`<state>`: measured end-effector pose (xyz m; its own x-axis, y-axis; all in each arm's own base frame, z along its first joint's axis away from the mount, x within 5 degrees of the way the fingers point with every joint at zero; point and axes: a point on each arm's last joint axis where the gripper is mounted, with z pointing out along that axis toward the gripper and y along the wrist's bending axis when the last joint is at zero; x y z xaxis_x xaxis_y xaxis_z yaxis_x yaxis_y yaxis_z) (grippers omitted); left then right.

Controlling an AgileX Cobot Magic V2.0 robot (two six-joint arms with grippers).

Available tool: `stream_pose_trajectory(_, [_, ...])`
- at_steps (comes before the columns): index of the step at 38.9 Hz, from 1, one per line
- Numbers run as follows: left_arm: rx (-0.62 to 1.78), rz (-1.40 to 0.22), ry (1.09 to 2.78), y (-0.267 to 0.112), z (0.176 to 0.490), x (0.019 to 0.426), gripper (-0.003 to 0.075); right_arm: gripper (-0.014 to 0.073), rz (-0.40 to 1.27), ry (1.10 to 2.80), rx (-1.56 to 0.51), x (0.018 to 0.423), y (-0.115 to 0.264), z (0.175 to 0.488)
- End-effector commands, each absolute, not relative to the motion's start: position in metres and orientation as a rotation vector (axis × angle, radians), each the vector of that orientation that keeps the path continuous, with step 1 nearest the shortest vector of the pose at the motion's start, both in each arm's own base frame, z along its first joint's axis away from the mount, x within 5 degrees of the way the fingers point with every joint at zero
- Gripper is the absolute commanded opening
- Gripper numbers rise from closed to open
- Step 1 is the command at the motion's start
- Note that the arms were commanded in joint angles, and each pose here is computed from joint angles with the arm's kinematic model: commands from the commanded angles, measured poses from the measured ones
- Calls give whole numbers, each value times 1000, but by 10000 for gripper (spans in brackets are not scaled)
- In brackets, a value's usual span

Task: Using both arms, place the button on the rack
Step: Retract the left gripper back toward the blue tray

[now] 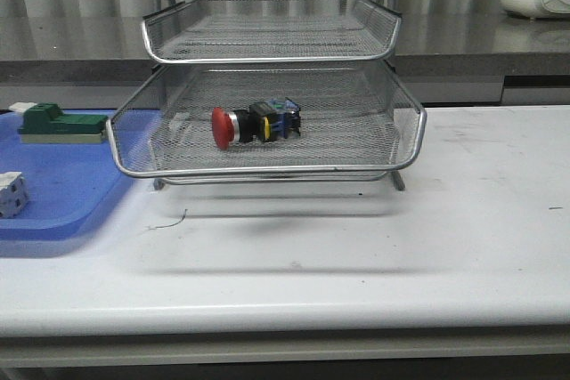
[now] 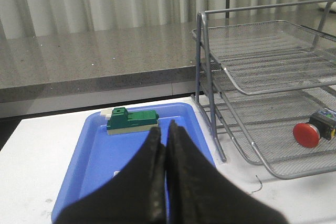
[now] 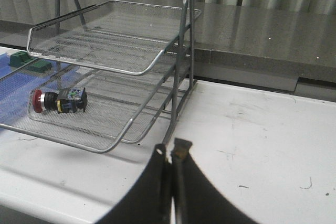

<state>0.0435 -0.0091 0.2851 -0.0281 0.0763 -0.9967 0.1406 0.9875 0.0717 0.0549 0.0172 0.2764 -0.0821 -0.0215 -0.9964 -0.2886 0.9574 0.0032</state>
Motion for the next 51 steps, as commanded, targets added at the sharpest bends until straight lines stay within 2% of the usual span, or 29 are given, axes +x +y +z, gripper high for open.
stream_pose_trajectory(1, [133,-68,1504,-8,301,42,-19,-62,227,1539,-225,55,17,293])
stream_pose_trajectory(18, [133,-68,1504,-8,301,42,-19,-62,233,1517,-217,55,17,295])
stream_pose_trajectory(24, [133,-68,1504,-8,301,42,-19,-62,237,1437,-199,56,17,304])
stream_pose_trajectory(28, [133,-68,1504,-8,301,42,-19,-62,235,1441,-199,64,19,313])
stream_pose_trajectory(42, [133,-68,1504,-8,301,42,-19,-62,225,1656,-235,131,39,351])
stream_pose_trajectory(51, [133,-68,1504,-8,301,42,-19,-62,297,1847,-385,174,76,341])
